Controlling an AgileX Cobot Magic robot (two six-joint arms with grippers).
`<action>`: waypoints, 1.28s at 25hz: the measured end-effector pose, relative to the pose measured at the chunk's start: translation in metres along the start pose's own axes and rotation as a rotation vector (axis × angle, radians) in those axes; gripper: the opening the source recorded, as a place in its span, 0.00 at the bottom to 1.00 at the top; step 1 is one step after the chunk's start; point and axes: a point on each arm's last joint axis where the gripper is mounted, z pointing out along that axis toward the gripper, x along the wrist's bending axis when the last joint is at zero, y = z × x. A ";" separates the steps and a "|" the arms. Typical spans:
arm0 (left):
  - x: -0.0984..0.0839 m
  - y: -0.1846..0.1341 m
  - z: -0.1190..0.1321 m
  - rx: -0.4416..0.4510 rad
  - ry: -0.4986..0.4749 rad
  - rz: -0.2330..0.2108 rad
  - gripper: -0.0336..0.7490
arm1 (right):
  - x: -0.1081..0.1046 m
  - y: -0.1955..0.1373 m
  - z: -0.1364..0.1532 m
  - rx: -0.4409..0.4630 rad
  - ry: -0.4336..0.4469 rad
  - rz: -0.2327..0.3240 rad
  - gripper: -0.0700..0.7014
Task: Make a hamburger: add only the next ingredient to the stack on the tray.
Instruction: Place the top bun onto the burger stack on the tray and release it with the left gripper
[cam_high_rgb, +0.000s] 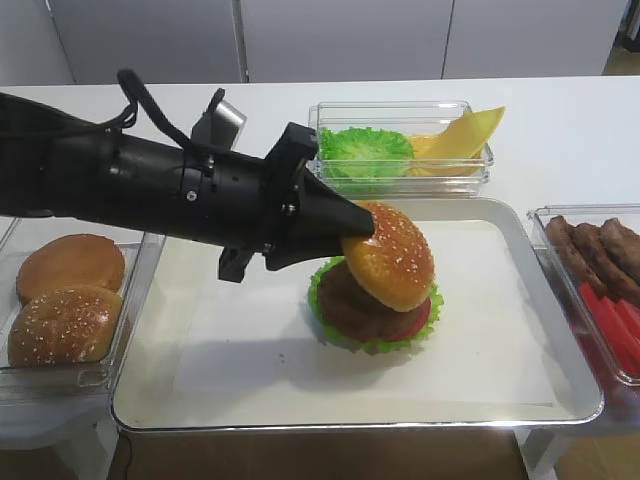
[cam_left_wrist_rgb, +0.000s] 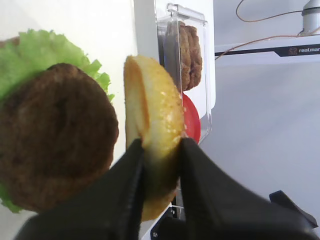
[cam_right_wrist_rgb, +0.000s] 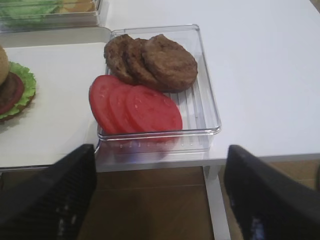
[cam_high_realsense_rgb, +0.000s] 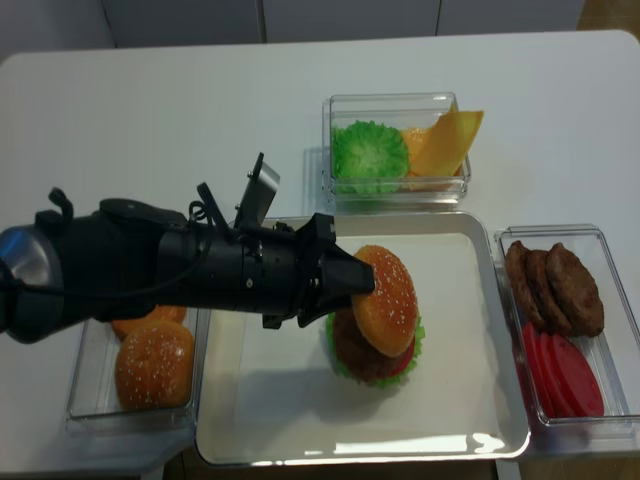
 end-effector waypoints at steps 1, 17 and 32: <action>0.000 0.000 0.000 0.002 -0.001 -0.001 0.24 | 0.000 0.000 0.000 0.000 0.000 0.000 0.88; 0.013 0.005 -0.001 0.033 0.001 -0.022 0.24 | 0.000 0.000 0.000 0.000 0.000 0.000 0.88; 0.014 0.004 -0.002 0.052 0.012 -0.006 0.24 | 0.000 0.000 0.000 0.000 0.000 0.000 0.88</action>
